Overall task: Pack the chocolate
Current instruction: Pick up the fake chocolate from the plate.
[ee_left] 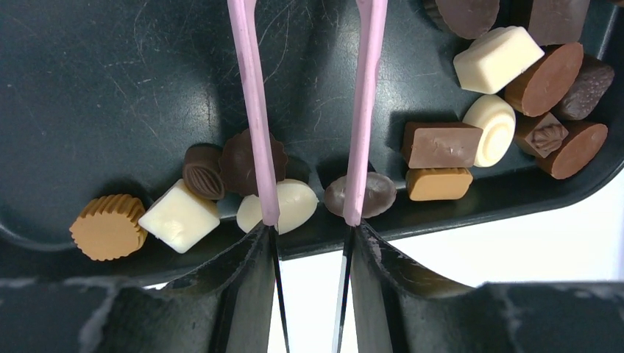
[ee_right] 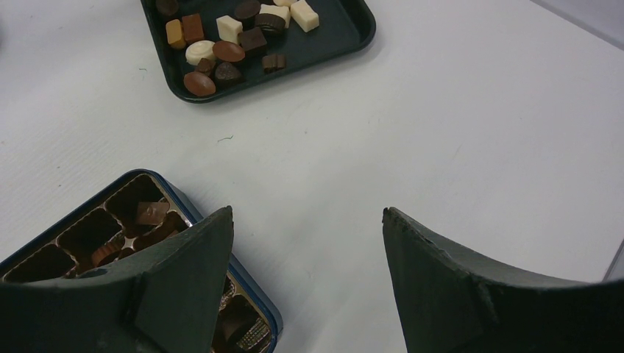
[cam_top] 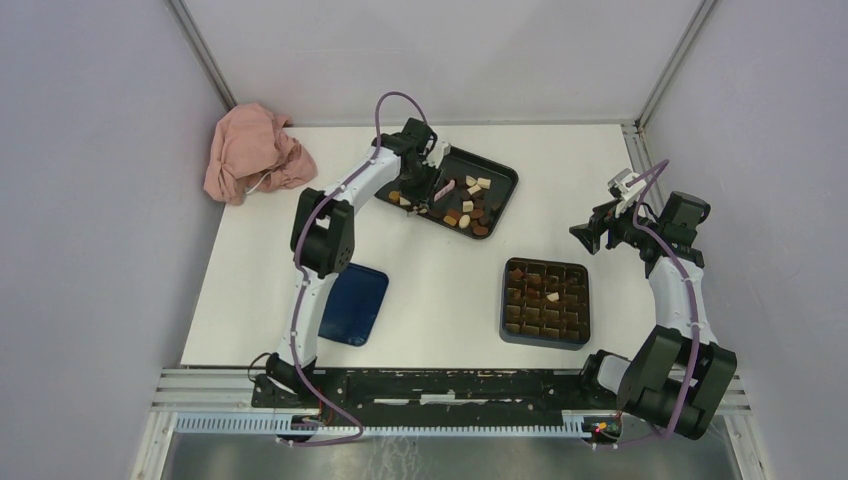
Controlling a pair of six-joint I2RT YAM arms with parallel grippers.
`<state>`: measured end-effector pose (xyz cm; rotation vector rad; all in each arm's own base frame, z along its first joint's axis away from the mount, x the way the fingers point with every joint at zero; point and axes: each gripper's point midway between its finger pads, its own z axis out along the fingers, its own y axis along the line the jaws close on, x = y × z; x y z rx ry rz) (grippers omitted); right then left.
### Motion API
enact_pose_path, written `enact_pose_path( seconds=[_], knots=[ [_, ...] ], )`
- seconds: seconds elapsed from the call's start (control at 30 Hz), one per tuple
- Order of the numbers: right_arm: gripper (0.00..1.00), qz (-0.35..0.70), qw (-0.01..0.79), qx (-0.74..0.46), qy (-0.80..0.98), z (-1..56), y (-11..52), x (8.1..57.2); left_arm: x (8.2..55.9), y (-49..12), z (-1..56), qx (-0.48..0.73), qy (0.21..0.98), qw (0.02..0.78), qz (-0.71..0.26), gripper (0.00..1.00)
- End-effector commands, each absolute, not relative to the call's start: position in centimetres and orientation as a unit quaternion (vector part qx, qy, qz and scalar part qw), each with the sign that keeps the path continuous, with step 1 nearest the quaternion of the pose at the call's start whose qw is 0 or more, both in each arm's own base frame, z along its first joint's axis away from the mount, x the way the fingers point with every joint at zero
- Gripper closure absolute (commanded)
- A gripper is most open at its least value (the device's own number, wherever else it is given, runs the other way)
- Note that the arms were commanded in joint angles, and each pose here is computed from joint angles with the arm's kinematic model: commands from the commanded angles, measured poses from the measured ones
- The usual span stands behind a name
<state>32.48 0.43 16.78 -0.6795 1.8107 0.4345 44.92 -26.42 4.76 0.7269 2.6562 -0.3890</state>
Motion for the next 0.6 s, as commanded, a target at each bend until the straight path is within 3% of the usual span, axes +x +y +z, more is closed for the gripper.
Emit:
enact_pose_path(
  seconds=[0.0, 0.57],
  knots=[
    [0.20, 0.172, 0.563, -0.304, 0.749, 18.42, 0.29, 33.25, 46.08, -27.14, 6.22, 0.279, 0.928, 0.200, -0.146, 0.55],
    [0.20, 0.170, 0.563, -0.308, 0.748, 18.58, 0.29, 33.24, 46.96, -27.91, 5.24, 0.275, 0.929, 0.195, -0.154, 0.54]
  ],
)
